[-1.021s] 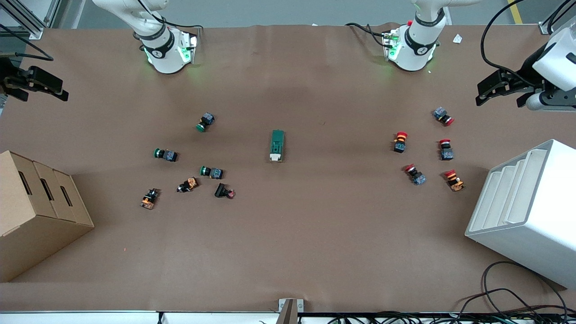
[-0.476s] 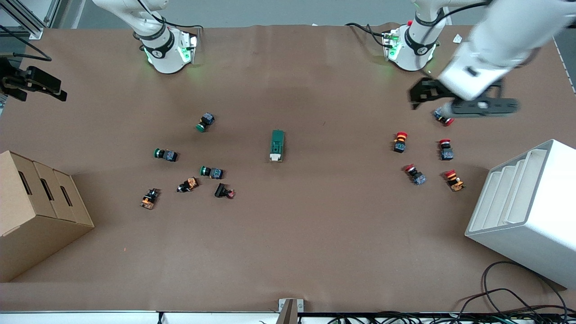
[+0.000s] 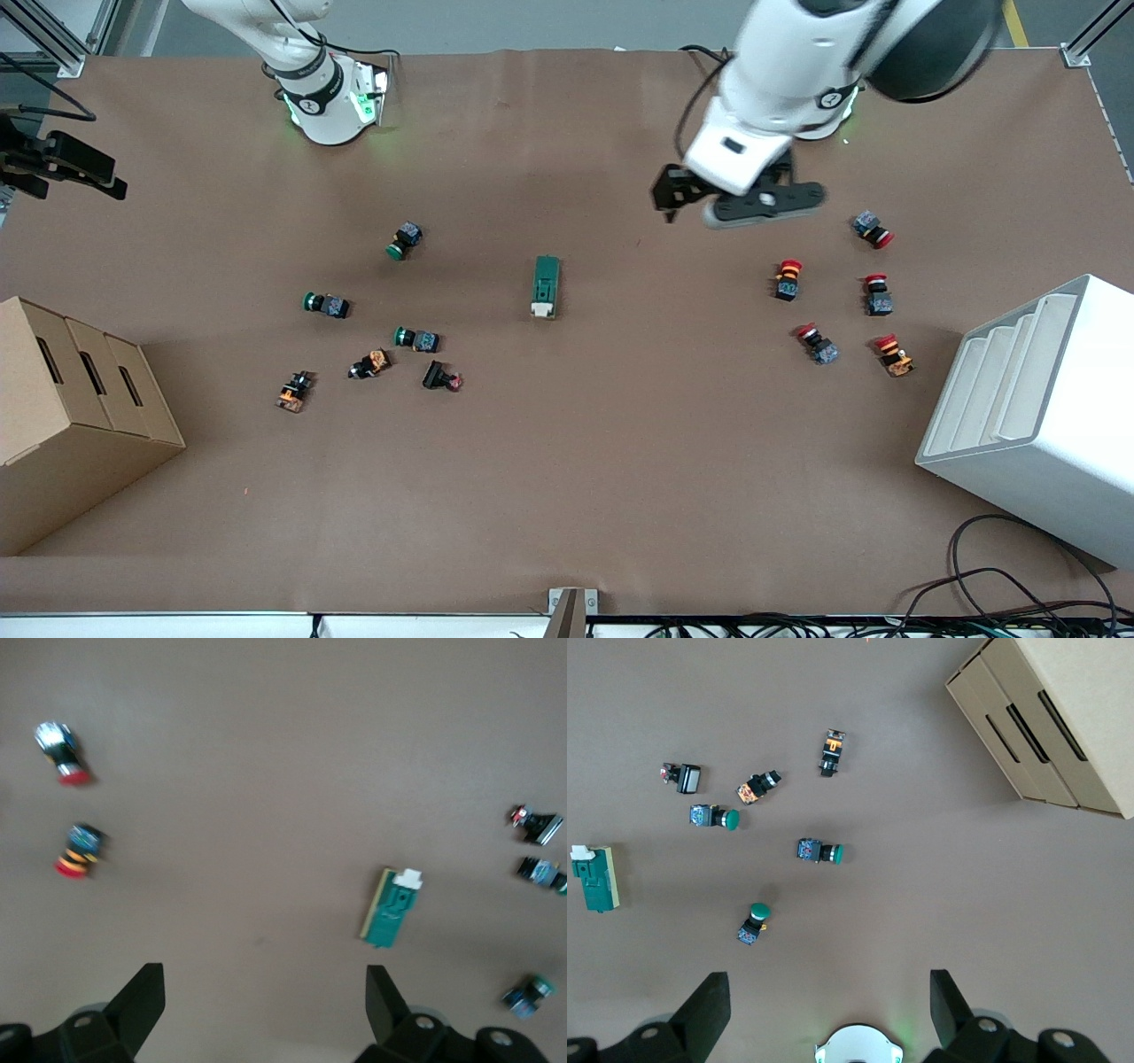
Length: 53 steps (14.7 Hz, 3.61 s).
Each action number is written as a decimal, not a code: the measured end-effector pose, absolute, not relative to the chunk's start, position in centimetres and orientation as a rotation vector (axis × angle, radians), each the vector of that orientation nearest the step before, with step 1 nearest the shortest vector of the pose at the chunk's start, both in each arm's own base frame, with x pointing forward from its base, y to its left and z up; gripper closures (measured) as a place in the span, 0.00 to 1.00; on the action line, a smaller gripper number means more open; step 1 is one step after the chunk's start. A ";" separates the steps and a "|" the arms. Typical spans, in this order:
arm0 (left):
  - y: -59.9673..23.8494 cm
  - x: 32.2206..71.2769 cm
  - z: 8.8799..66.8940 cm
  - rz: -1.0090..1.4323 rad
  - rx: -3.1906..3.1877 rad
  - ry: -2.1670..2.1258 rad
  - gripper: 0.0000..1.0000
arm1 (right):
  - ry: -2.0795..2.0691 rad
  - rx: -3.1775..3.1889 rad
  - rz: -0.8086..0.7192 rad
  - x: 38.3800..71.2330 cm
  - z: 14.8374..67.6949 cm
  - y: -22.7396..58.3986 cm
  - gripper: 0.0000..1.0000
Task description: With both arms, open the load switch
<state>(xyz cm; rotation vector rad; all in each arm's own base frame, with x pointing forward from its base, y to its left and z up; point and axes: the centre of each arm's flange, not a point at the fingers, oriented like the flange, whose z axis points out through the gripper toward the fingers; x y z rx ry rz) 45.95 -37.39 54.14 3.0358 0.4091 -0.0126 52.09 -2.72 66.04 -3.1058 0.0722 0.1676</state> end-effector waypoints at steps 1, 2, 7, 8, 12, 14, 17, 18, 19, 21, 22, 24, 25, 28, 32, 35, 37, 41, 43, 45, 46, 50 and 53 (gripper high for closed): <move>-39.4 44.9 53.0 0.015 3.052 0.459 0.00 | 0.077 -3.105 0.164 52.1 66.0 -2.9 0.00; -41.4 43.7 51.7 0.046 3.071 0.489 0.00 | 0.080 -3.105 0.168 52.3 65.8 -2.9 0.00; -51.1 37.4 43.0 0.207 3.163 0.492 0.00 | 0.089 -3.084 0.344 56.1 59.0 -3.4 0.00; -52.5 36.3 41.1 0.249 3.179 0.495 0.00 | 0.094 -3.081 0.372 57.4 56.9 -3.7 0.00; -56.6 32.5 34.0 0.480 3.210 0.530 0.00 | 0.095 -3.144 0.313 61.7 51.3 -5.2 0.00; -58.1 31.3 31.0 0.578 3.209 0.506 0.01 | 0.094 -3.149 0.300 61.9 51.6 -5.1 0.00; -59.8 29.7 26.9 0.714 3.192 0.425 0.02 | 0.171 -3.097 0.293 61.9 51.7 -4.5 0.00; -60.3 29.1 25.7 0.743 3.182 0.397 0.02 | 0.235 -3.066 0.296 62.0 51.4 -4.1 0.00; -60.7 28.3 24.7 0.772 3.174 0.363 0.02 | 0.298 -3.045 0.295 62.1 51.0 -3.5 0.00; -61.2 27.2 23.1 0.829 3.160 0.316 0.02 | 0.413 -3.029 0.294 62.3 49.9 -1.2 0.00; -61.5 26.7 22.4 0.861 3.148 0.287 0.02 | 0.477 -3.026 0.295 62.4 49.3 0.9 0.00; -61.6 25.8 21.0 0.951 3.122 0.200 0.02 | 0.591 -3.026 0.292 62.3 48.1 6.1 0.00; -61.5 25.4 20.1 0.997 3.109 0.160 0.02 | 0.648 -3.025 0.286 62.0 47.6 8.8 0.00; -60.4 24.4 17.2 1.125 3.056 0.032 0.02 | 0.829 -3.009 0.279 61.2 46.2 15.6 0.00; -58.4 22.9 13.8 1.271 2.918 -0.071 0.02 | 1.145 -2.977 0.334 59.1 41.6 25.2 0.00; -57.4 22.1 11.9 1.319 2.848 -0.109 0.02 | 1.356 -2.956 0.365 56.8 38.0 31.2 0.00; -56.8 22.5 11.1 1.361 2.805 -0.126 0.01 | 1.475 -2.943 0.378 55.7 35.6 34.1 0.00; -56.1 23.1 9.8 1.402 2.745 -0.138 0.00 | 1.793 -2.801 0.338 55.0 31.1 38.6 0.00; -55.8 23.5 9.4 1.411 2.742 -0.137 0.00 | 1.904 -2.738 0.349 54.5 29.0 40.9 0.00; -55.9 23.5 9.5 1.412 2.741 -0.132 0.00 | 1.972 -2.666 0.394 54.3 27.7 42.4 0.00; -55.9 23.5 9.5 1.410 2.739 -0.125 0.00 | 1.997 -2.631 0.417 54.3 27.3 42.8 0.00; -55.9 23.5 9.5 1.409 2.732 -0.101 0.00 | 2.065 -2.558 0.419 54.0 24.8 44.0 0.00; -55.9 23.5 9.4 1.409 2.728 -0.085 0.00 | 2.080 -2.574 0.425 53.1 22.6 44.8 0.00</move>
